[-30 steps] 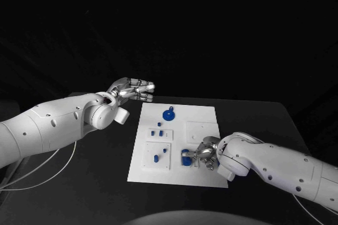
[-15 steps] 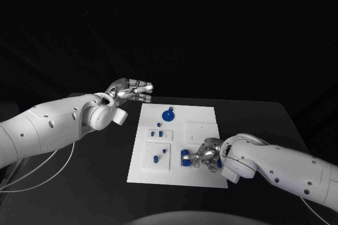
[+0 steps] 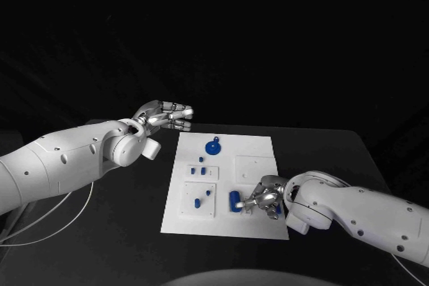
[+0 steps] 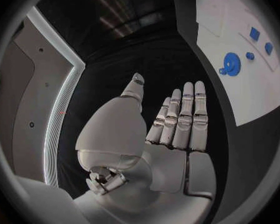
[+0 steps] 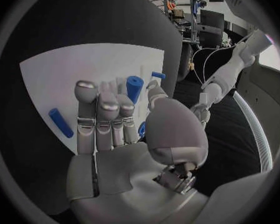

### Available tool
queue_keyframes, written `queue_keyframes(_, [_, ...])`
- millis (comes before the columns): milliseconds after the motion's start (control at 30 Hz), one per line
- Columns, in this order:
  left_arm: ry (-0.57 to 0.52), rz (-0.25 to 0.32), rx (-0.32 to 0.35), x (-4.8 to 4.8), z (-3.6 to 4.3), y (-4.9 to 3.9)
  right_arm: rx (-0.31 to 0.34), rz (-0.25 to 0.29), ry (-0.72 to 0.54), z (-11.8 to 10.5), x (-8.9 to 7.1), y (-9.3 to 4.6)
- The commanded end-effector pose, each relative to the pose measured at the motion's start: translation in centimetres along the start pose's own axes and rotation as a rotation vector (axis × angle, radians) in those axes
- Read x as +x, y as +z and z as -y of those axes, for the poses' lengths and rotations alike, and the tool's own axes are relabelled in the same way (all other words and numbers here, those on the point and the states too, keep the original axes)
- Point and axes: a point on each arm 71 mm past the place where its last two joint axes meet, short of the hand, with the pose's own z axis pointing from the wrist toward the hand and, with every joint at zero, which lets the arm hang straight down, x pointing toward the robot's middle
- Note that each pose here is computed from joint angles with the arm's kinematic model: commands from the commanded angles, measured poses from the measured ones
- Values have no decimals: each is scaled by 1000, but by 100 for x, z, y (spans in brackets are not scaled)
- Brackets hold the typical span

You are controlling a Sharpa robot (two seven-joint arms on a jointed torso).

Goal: Assemble the parts on the task board

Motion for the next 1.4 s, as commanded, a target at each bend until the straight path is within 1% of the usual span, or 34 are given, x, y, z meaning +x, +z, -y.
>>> queue_keyframes(33, [-2, -18, 8, 17, 10, 3, -30, -25, -52, -20, 24, -5])
queue_keyframes(200, [-3, -21, 6, 18, 8, 6, -35, -28, -70, -29, 31, -4])
queue_keyframes(433, [-4, -24, 5, 26, 7, 12, -35, -8, -88, -47, 31, 14])
queue_keyframes(633, [-3, -23, 0, 27, 4, 14, -17, 6, -80, -47, 31, 54])
queue_keyframes(933, [-5, -45, -1, 48, 4, 17, 15, 13, -70, -30, 30, 145])
queue_keyframes(1133, [-6, -52, 0, 51, 4, 16, 24, 4, -66, -20, 60, 185])
queue_keyframes(1400, [-6, -52, -1, 52, 3, 16, 29, -12, -71, -8, 83, 194])
